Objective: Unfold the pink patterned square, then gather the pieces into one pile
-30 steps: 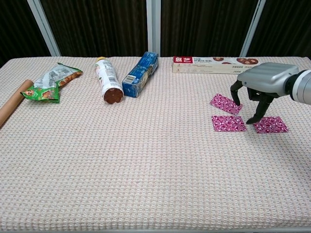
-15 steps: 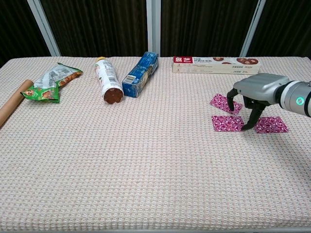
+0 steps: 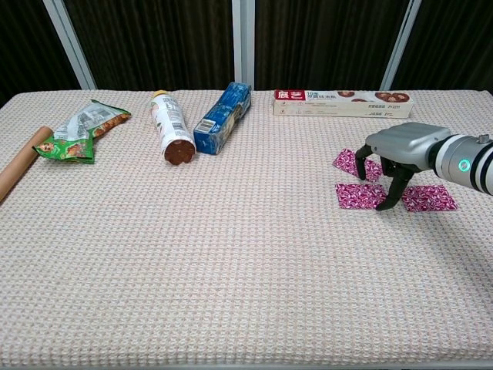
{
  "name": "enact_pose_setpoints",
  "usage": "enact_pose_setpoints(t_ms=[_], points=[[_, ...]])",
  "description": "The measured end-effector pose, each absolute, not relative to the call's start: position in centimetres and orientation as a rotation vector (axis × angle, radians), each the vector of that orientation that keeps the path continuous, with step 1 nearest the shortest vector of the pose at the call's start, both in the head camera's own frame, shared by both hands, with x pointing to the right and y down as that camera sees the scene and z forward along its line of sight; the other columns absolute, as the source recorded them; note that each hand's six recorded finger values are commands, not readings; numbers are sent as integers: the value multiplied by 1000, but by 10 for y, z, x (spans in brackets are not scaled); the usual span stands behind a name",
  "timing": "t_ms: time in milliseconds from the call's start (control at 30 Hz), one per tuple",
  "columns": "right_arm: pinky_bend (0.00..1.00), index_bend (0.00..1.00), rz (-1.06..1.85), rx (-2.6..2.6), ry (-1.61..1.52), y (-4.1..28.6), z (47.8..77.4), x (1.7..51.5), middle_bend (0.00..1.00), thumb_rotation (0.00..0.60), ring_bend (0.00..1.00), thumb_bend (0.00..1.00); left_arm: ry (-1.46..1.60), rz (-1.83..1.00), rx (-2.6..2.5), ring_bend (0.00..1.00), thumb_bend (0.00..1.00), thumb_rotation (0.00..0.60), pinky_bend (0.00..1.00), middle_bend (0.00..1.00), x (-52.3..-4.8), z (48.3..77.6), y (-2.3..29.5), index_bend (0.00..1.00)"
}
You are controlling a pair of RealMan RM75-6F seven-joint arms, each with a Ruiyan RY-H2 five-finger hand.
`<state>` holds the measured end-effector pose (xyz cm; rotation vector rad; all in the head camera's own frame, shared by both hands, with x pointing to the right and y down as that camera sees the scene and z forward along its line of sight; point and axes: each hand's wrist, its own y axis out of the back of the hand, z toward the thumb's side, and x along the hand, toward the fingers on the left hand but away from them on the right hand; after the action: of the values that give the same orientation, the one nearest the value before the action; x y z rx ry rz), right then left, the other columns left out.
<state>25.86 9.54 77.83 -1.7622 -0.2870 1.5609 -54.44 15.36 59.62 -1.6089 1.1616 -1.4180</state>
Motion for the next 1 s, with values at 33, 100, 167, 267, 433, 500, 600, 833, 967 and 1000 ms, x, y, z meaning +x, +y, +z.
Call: enact_pose_setpoints(t_ms=[33, 100, 167, 267, 433, 500, 600, 833, 967, 1000], points=[[1000, 390, 1561, -1763, -287, 95, 779, 258, 1000, 514, 1000, 0, 1162, -1418, -1609, 165, 50, 600, 264, 225, -544, 596, 153, 230], [1000, 391, 1561, -1764, -285, 96, 779, 258, 1000, 519, 1000, 0, 1163, -1419, -1610, 165, 51, 600, 264, 225, -545, 597, 153, 230], [1000, 391, 1561, -1766, -280, 96, 780, 257, 1000, 514, 1000, 0, 1163, -1420, -1610, 165, 50, 600, 264, 225, -545, 597, 154, 230], [1000, 391, 1564, -1767, -273, 96, 782, 257, 1000, 513, 1000, 0, 1164, -1422, -1612, 165, 50, 600, 264, 226, -545, 598, 154, 230], [1000, 383, 1570, -1765, -271, 95, 784, 257, 1000, 515, 1000, 0, 1165, -1421, -1617, 165, 50, 600, 264, 226, -545, 598, 156, 230], [1000, 379, 1572, -1766, -269, 95, 785, 256, 1000, 516, 1000, 0, 1165, -1420, -1618, 165, 51, 600, 264, 225, -545, 598, 156, 230], [1000, 380, 1575, -1769, -267, 95, 786, 255, 1000, 514, 1000, 0, 1167, -1419, -1618, 165, 50, 600, 264, 225, -546, 598, 156, 230], [1000, 408, 1573, -1769, -254, 97, 787, 254, 1000, 519, 1000, 0, 1169, -1424, -1618, 165, 51, 600, 264, 225, -547, 600, 156, 230], [1000, 432, 1568, -1771, -264, 95, 786, 254, 1000, 543, 1000, 0, 1169, -1424, -1619, 165, 50, 600, 264, 226, -547, 600, 156, 230], [1000, 437, 1567, -1772, -265, 95, 786, 253, 1000, 550, 1000, 0, 1169, -1423, -1619, 165, 50, 600, 264, 225, -547, 600, 156, 230]])
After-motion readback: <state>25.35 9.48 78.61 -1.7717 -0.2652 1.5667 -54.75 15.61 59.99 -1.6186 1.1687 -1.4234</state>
